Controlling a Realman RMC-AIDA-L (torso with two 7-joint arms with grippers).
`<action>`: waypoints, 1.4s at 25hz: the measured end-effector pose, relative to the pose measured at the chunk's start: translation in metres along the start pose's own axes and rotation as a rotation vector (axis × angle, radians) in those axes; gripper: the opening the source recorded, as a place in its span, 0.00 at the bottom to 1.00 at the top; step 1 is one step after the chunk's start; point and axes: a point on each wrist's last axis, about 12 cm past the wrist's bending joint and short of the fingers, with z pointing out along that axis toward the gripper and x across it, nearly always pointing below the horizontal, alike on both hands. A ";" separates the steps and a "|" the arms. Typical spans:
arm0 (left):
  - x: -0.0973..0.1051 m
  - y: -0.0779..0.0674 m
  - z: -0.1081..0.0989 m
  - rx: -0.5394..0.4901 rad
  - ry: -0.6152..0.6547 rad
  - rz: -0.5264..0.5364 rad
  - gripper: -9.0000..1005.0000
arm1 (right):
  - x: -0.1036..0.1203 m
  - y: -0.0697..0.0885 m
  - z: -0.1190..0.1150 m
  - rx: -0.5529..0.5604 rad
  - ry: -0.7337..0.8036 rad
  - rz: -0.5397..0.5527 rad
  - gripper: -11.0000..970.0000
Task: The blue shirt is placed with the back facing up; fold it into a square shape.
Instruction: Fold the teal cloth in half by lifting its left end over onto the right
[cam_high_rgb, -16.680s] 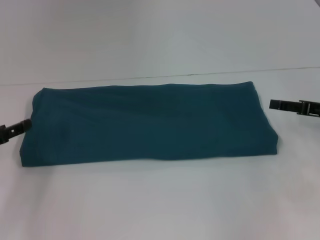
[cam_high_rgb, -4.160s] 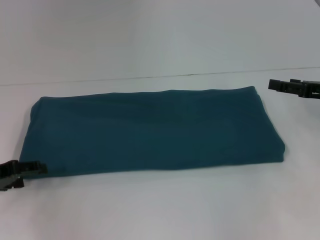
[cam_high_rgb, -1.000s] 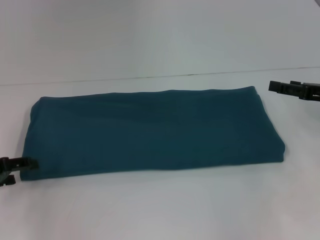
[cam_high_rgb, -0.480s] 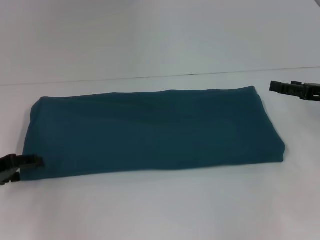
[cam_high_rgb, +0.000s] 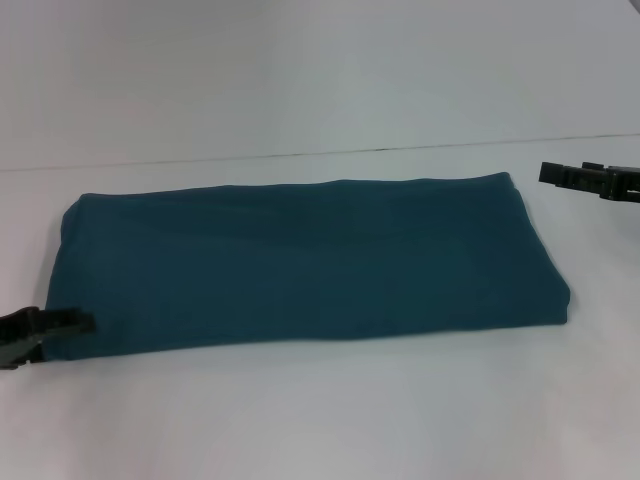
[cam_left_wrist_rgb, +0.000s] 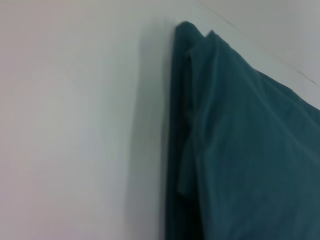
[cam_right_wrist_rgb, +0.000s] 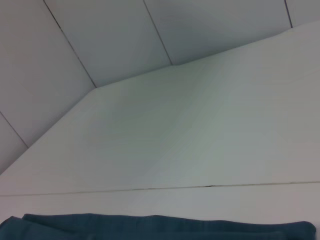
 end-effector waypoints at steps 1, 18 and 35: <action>0.000 -0.001 0.000 0.006 0.003 0.000 0.87 | 0.000 0.000 0.000 0.000 0.000 0.000 0.96; -0.006 -0.006 -0.006 0.048 -0.025 0.001 0.87 | 0.000 0.000 0.000 0.000 0.000 0.000 0.96; 0.001 -0.002 -0.011 -0.020 0.047 -0.002 0.87 | -0.001 -0.001 0.000 0.006 -0.002 0.001 0.96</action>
